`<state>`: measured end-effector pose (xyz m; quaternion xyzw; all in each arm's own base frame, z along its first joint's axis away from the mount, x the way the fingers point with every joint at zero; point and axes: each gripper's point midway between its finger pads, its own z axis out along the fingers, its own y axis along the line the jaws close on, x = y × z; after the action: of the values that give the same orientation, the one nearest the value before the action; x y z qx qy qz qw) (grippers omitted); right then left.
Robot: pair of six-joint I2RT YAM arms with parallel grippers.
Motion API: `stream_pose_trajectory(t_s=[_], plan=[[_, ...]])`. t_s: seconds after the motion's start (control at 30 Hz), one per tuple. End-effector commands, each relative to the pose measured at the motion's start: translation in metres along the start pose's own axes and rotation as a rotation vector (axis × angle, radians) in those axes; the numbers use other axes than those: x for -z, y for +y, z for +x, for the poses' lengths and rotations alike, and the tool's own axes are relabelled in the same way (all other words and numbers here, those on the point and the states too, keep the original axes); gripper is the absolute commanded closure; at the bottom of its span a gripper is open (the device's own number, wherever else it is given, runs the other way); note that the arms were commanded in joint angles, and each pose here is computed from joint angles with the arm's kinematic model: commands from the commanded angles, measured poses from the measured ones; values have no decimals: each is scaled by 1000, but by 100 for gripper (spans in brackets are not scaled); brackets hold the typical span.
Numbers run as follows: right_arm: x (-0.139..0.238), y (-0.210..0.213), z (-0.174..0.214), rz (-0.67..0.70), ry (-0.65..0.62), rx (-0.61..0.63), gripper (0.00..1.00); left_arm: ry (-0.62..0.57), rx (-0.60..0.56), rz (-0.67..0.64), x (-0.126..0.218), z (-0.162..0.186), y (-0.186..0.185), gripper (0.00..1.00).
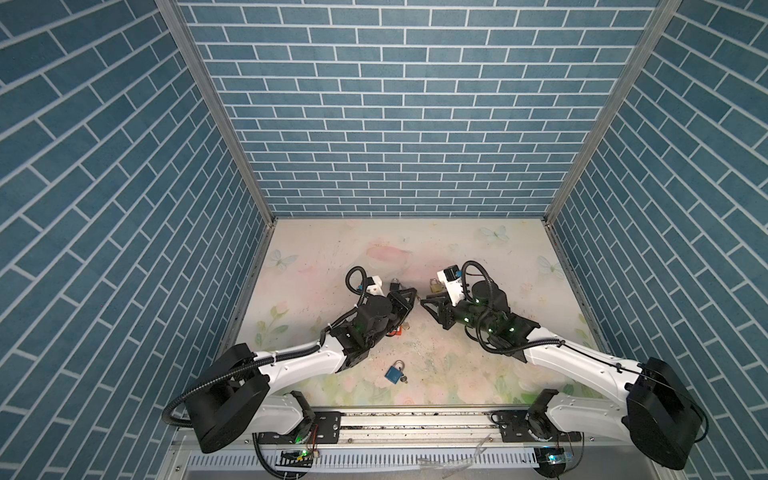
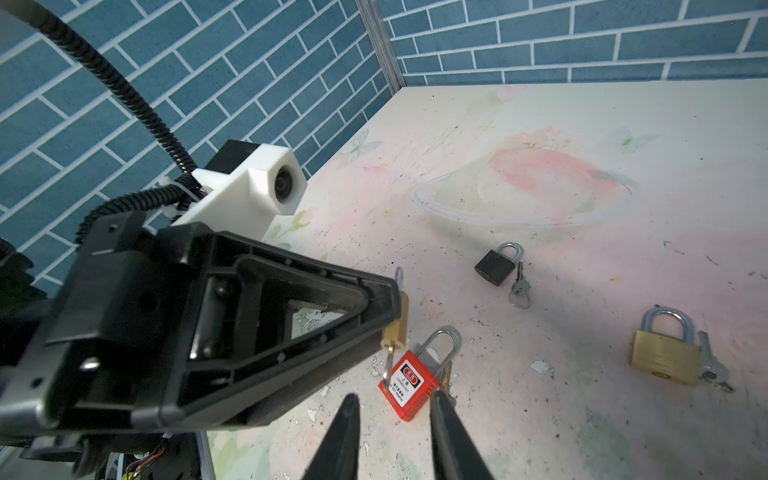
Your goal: Lock with the key
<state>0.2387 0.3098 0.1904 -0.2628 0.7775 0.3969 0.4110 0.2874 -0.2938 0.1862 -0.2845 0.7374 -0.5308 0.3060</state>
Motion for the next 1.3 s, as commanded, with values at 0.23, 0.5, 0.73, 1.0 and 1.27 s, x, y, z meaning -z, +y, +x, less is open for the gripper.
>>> stream_pose_trajectory(t_s=[0.23,0.5,0.73,1.0,1.27], plan=[[-10,10,-12,-50,-22,24,82,-4,13,-6,0,-4,3,100],[-15,10,-12,-57,-14,22,82,2,18,-14,-1,-4,7,100],[-17,10,-10,-62,-7,19,98,-8,26,-19,0,-7,9,100],[-15,13,-2,-73,25,12,100,-49,25,-15,-2,-23,8,100],[9,8,19,-46,31,-25,100,-199,38,-1,6,-78,6,100]])
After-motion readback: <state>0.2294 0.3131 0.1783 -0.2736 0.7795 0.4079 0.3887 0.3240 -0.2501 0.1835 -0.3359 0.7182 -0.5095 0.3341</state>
